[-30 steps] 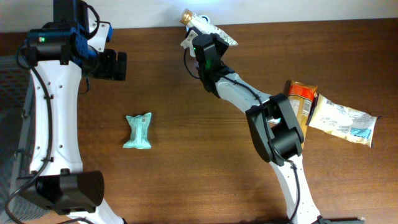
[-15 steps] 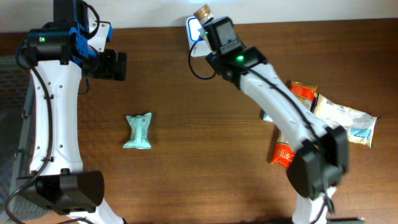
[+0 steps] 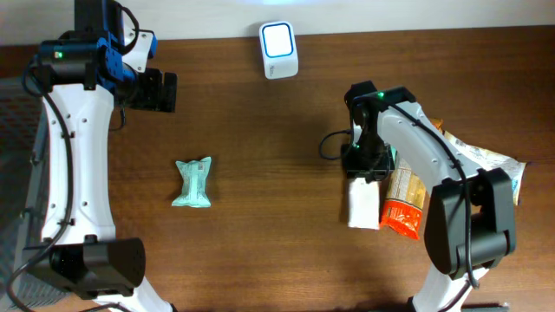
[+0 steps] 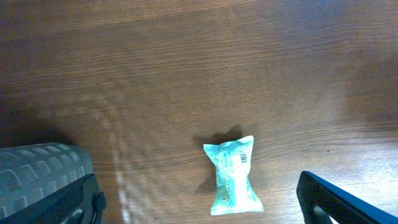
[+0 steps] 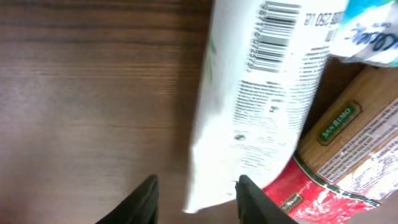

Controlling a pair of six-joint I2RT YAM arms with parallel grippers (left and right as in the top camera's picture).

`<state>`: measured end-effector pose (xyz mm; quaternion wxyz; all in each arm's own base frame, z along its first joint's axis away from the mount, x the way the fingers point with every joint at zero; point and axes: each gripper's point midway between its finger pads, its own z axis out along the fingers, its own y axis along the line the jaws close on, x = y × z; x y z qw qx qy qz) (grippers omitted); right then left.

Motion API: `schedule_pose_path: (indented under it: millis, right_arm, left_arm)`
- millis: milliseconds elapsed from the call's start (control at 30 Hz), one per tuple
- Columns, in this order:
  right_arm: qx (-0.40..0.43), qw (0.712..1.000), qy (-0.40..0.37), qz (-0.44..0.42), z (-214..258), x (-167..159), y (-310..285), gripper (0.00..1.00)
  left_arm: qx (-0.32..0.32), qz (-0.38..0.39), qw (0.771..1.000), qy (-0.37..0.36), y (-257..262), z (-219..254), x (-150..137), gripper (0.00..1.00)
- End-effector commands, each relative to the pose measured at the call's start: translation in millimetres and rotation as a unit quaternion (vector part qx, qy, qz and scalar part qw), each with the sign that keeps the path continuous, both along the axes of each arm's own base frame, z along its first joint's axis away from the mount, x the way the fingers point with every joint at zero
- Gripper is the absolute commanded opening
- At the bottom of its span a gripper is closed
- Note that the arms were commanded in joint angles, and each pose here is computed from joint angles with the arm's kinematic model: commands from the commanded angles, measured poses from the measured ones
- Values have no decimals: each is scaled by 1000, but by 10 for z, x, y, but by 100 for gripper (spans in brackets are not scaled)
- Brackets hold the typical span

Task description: Scan the item barcode

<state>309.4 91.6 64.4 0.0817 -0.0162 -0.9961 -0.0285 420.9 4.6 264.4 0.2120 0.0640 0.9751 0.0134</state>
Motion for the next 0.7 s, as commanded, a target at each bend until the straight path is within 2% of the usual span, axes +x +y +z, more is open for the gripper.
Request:
schedule_pose_path:
  millis: [0, 67, 100, 200, 333, 400, 433, 500, 600, 667]
  right_arm:
    - [17, 1000, 8, -21, 76, -28, -41, 52]
    - [60, 998, -4, -1, 274, 64, 88, 53]
    - [133, 990, -36, 22, 538, 223, 366, 53]
    - [337, 930, -118, 88, 1005, 504, 1424, 51]
    - [360, 919, -142, 75, 682, 511, 2421, 48]
    - [402, 893, -163, 122, 501, 378, 3135, 68]
    - [407, 892, -154, 118, 441, 307, 3265, 74]
    - [410, 896, -134, 107, 222, 150, 3543, 80]
    - [385, 916, -96, 61, -237, 111, 3591, 78]
    - [377, 923, -61, 39, -465, 50, 3583, 66]
  left_arm:
    - [6, -7, 1000, -7, 17, 45, 0, 99]
    - [6, -7, 1000, -7, 17, 45, 0, 99]
    - [6, -7, 1000, -7, 17, 45, 0, 99]
    - [6, -7, 1000, -7, 17, 45, 0, 99]
    - [6, -7, 1000, -7, 18, 45, 0, 99]
    - [6, -7, 1000, -7, 17, 45, 0, 99]
    - [6, -7, 1000, -7, 18, 45, 0, 99]
    - [6, -7, 1000, -7, 18, 45, 0, 99]
    - [6, -7, 1000, -7, 17, 45, 0, 99]
    - [6, -7, 1000, -7, 17, 45, 0, 99]
